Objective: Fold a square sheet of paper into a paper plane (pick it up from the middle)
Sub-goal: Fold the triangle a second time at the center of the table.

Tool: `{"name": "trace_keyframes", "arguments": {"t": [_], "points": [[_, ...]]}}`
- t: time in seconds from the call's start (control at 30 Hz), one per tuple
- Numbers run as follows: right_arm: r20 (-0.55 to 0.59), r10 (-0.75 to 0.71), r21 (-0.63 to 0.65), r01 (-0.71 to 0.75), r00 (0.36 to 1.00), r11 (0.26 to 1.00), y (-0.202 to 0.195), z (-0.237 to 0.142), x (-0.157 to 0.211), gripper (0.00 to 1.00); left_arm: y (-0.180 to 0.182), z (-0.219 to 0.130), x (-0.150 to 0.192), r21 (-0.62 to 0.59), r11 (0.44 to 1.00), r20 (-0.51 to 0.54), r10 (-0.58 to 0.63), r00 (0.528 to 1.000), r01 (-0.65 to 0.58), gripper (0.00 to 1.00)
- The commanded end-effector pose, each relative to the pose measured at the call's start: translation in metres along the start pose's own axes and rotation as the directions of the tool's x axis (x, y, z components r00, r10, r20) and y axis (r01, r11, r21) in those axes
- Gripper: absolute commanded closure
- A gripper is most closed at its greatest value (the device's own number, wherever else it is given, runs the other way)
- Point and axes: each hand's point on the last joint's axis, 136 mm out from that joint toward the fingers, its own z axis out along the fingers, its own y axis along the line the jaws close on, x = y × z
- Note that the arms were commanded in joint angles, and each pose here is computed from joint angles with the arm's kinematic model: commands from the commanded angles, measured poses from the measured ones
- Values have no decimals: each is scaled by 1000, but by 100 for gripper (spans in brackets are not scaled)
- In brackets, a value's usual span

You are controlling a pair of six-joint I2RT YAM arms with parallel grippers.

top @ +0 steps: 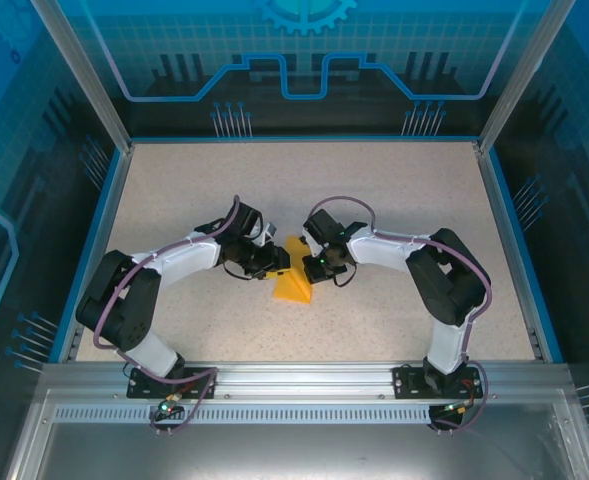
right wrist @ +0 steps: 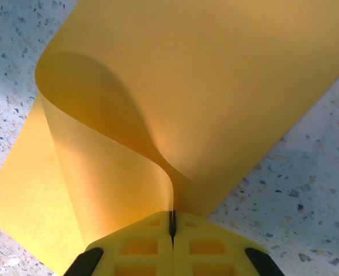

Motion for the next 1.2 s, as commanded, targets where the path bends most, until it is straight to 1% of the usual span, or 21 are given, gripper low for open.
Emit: {"name": "trace_keyframes", "arguments": {"t": [0.0,0.37,0.5,0.7,0.83,0.97,1.1,1.17], "points": [[-9,-10,23,10,1000,1000,0,-3,2,95,-8,0,3,19,1000,-29,23,999,-22,66],[-26,-11,12,11,1000,1000,2,5,3,95,-10,0,4,21,1000,-28,19,999,-19,66],[-27,-9,14,10,1000,1000,1,5,4,95,-15,1,2,42,999,-23,9,1000,-8,68],[-32,-2,17,2,999,1000,-1,8,7,95,-19,3,-5,65,997,-8,-51,999,51,80],[-33,-2,17,2,999,1000,-1,9,8,95,-23,10,-6,118,988,-19,-96,995,97,85],[-32,0,17,0,999,1000,-1,9,7,95,-21,17,-6,135,984,-31,-115,993,118,90],[-36,2,21,-1,999,1000,-2,11,8,95,-18,22,-6,139,982,-37,-122,992,126,100],[-39,0,20,1,999,1000,-2,12,8,95,-15,26,-4,138,981,-44,-129,991,134,100]]}}
